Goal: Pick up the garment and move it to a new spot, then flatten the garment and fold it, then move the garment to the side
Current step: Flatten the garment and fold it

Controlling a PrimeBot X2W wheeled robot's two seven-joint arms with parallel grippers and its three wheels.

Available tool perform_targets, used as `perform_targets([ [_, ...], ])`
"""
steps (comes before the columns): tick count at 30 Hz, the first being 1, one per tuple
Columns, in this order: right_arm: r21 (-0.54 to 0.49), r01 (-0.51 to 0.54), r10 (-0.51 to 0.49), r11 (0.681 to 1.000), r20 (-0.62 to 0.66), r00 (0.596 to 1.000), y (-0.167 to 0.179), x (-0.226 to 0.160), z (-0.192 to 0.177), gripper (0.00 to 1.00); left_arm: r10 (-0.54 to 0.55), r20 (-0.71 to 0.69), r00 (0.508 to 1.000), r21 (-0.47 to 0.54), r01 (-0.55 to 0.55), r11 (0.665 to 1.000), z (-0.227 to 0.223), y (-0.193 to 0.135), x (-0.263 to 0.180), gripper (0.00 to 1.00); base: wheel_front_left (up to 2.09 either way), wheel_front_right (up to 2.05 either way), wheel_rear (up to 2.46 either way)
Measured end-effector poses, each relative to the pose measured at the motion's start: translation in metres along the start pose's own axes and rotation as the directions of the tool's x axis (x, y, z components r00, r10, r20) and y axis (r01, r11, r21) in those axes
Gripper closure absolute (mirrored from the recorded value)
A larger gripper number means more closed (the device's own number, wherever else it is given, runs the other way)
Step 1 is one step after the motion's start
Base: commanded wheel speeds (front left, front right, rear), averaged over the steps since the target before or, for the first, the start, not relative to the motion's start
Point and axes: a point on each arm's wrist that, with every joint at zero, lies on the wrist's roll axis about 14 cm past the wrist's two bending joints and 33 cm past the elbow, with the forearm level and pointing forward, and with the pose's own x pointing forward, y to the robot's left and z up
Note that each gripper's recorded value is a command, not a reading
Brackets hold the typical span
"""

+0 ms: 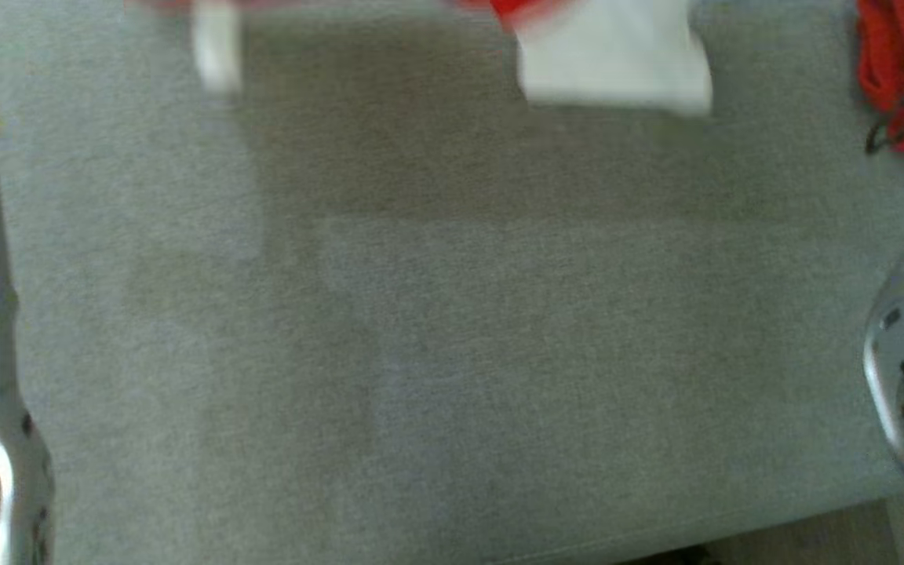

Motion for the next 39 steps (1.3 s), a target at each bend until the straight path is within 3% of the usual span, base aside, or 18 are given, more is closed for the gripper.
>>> perform_targets([
  [7,-0.145,-0.087,0.103,0.986,0.103,0.989,0.018,0.018,0.027,1.0,-0.084,0.184,0.979,0.041,0.078,0.996,0.037,-0.017,0.021,1.0,0.0,0.0,0.0],
  [11,-0.169,-0.068,0.067,0.983,-0.013,0.998,-0.001,0.003,-0.01,1.0,-0.092,0.098,0.991,0.042,0.088,0.995,-0.006,-0.01,0.011,1.0,0.0,0.0,0.0],
  [14,-0.167,-0.005,-0.027,0.986,-0.187,0.982,-0.034,-0.036,-0.06,1.0,-0.038,-0.03,0.999,0.038,0.04,0.999,-0.061,0.01,-0.016,1.0,0.0,0.0,0.0],
  [18,-0.156,0.11,-0.167,0.982,-0.416,0.894,-0.072,-0.119,-0.121,1.0,0.049,-0.202,0.978,0.032,-0.044,0.999,-0.128,0.033,-0.071,1.0,0.0,0.0,0.0],
  [22,-0.16,0.19,-0.247,0.969,-0.532,0.81,-0.082,-0.189,-0.142,1.0,0.107,-0.31,0.945,0.01,-0.11,0.994,-0.162,0.038,-0.124,1.0,0.0,0.0,0.0],
  [33,-0.196,0.311,-0.354,0.93,-0.706,0.613,-0.075,-0.336,-0.116,1.0,0.195,-0.427,0.883,-0.037,-0.233,0.972,-0.175,0.023,-0.251,1.0,0.0,0.0,0.0],
  [34,-0.196,0.311,-0.354,0.93,-0.706,0.613,-0.075,-0.336,-0.116,1.0,0.195,-0.427,0.883,-0.037,-0.233,0.972,-0.175,0.023,-0.251,1.0,0.0,0.0,0.0],
  [35,-0.19,0.324,-0.35,0.927,-0.749,0.563,-0.071,-0.357,-0.115,1.0,0.223,-0.432,0.874,-0.03,-0.261,0.965,-0.171,0.023,-0.27,1.0,0.0,0.0,0.0],
  [37,-0.206,0.322,-0.352,0.924,-0.789,0.503,-0.068,-0.376,-0.114,1.0,0.241,-0.445,0.863,-0.03,-0.283,0.959,-0.169,0.02,-0.288,1.0,0.0,0.0,0.0],
  [39,-0.214,0.323,-0.354,0.922,-0.803,0.48,-0.067,-0.383,-0.112,1.0,0.245,-0.457,0.855,-0.029,-0.29,0.957,-0.169,0.018,-0.297,1.0,0.0,0.0,0.0],
])
